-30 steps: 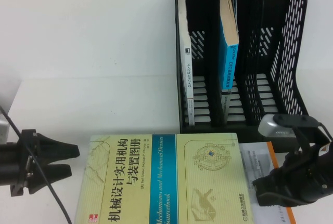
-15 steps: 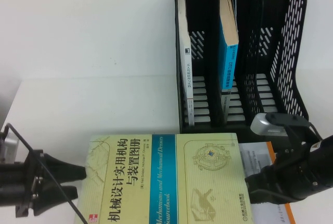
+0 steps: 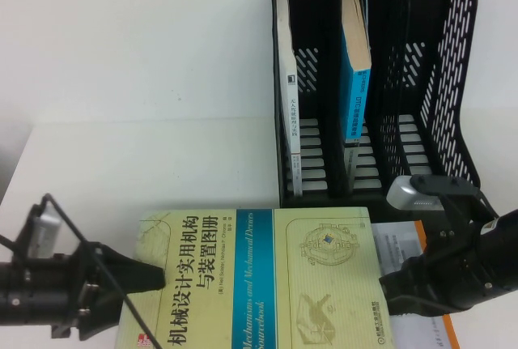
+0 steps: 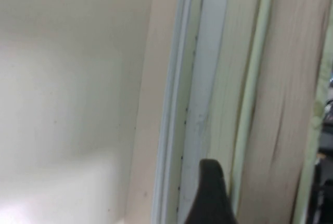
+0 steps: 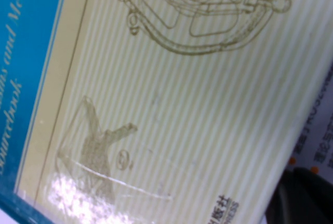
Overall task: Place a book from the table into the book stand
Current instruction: Pick up the book with your left arm
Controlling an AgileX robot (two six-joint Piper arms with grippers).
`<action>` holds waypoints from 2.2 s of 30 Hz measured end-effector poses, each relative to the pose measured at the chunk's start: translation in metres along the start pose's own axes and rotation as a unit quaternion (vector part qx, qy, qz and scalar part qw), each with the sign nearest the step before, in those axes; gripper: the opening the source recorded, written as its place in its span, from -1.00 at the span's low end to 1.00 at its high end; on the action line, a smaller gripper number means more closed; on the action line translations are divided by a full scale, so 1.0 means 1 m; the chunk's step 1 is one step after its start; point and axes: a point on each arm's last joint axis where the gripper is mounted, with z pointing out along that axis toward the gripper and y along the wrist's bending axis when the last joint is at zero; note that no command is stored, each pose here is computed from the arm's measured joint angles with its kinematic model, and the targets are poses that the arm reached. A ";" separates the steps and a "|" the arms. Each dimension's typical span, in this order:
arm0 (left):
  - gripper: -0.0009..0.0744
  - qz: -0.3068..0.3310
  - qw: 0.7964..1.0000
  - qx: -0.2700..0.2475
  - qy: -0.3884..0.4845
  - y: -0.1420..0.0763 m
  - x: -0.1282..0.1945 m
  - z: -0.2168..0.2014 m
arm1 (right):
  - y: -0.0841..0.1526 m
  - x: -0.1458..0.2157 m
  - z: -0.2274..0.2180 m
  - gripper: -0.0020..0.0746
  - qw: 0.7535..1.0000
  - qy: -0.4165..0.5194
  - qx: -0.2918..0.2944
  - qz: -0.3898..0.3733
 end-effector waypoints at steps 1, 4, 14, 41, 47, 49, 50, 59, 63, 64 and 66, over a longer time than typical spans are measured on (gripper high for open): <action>0.28 0.004 1.000 -0.002 0.004 -0.001 0.001 0.003 | 0.000 0.000 0.000 -0.96 1.000 0.000 0.000 0.000; 0.32 0.013 1.000 -0.004 0.011 -0.004 0.003 0.009 | 0.000 0.000 0.000 -0.96 1.000 0.000 0.000 -0.002; 0.35 0.009 1.000 -0.001 0.001 -0.004 0.002 0.011 | 0.001 -0.001 0.001 -0.95 1.000 -0.007 -0.010 -0.010; 0.18 0.023 1.000 -0.016 -0.008 -0.001 0.000 0.009 | -0.001 -0.013 0.029 -0.95 0.995 -0.028 -0.091 0.000; -0.18 0.023 0.999 0.024 -0.041 -0.013 0.000 -0.013 | -0.002 -0.013 0.028 -0.95 0.996 -0.020 -0.083 -0.010; -0.30 0.018 0.998 0.036 -0.056 -0.021 0.002 -0.024 | -0.001 -0.012 0.027 -0.95 0.997 -0.016 -0.079 -0.010; -0.36 0.017 0.997 0.040 -0.065 -0.026 0.003 -0.029 | 0.000 -0.012 0.025 -0.95 0.997 -0.014 -0.076 -0.010; -0.44 0.039 0.994 0.033 -0.101 -0.051 0.018 -0.045 | 0.007 0.002 0.004 -0.95 0.996 0.018 -0.051 -0.076; -0.44 0.040 0.993 0.025 -0.108 -0.057 0.024 -0.048 | 0.009 0.005 -0.009 -0.95 0.995 0.011 -0.031 -0.098; -0.44 0.039 0.993 0.024 -0.110 -0.058 0.025 -0.049 | 0.009 0.006 -0.013 -0.95 0.994 0.011 -0.024 -0.103; -0.45 0.036 0.993 0.022 -0.114 -0.060 0.027 -0.050 | 0.009 0.007 -0.019 -0.95 0.994 0.008 -0.010 -0.110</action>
